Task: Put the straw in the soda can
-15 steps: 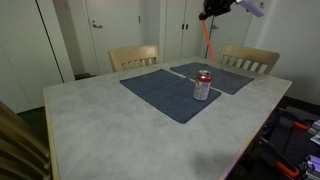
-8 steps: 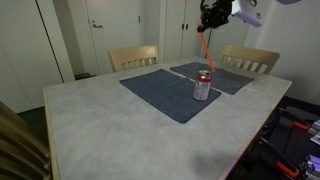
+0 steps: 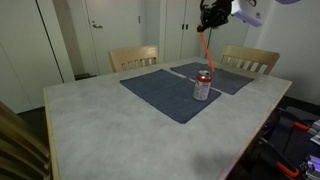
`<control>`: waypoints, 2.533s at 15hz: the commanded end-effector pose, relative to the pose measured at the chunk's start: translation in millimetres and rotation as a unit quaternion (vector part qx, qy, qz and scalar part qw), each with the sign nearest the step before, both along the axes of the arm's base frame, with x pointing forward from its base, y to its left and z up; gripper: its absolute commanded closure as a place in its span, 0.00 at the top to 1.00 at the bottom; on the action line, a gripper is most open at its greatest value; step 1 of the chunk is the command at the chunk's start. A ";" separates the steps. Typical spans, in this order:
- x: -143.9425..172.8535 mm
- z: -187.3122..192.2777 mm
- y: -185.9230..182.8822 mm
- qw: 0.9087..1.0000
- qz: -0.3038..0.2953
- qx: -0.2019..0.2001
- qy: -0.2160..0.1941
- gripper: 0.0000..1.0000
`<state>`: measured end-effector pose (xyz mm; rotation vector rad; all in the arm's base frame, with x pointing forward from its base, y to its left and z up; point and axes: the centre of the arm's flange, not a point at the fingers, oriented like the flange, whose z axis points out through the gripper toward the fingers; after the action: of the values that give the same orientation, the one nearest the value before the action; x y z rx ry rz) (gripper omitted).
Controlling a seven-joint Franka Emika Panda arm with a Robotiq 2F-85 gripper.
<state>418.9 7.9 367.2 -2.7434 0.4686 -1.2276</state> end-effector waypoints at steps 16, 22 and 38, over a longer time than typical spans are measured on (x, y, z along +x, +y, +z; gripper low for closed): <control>17.2 0.1 -25.7 0.997 -0.038 -0.061 -0.032 0.02; -2.8 -23.9 -9.1 0.998 -0.047 -0.039 0.000 0.02; -6.6 -38.8 7.9 0.992 -0.108 -0.064 -0.028 0.02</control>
<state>407.1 13.0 375.0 -2.8031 0.6708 -1.3885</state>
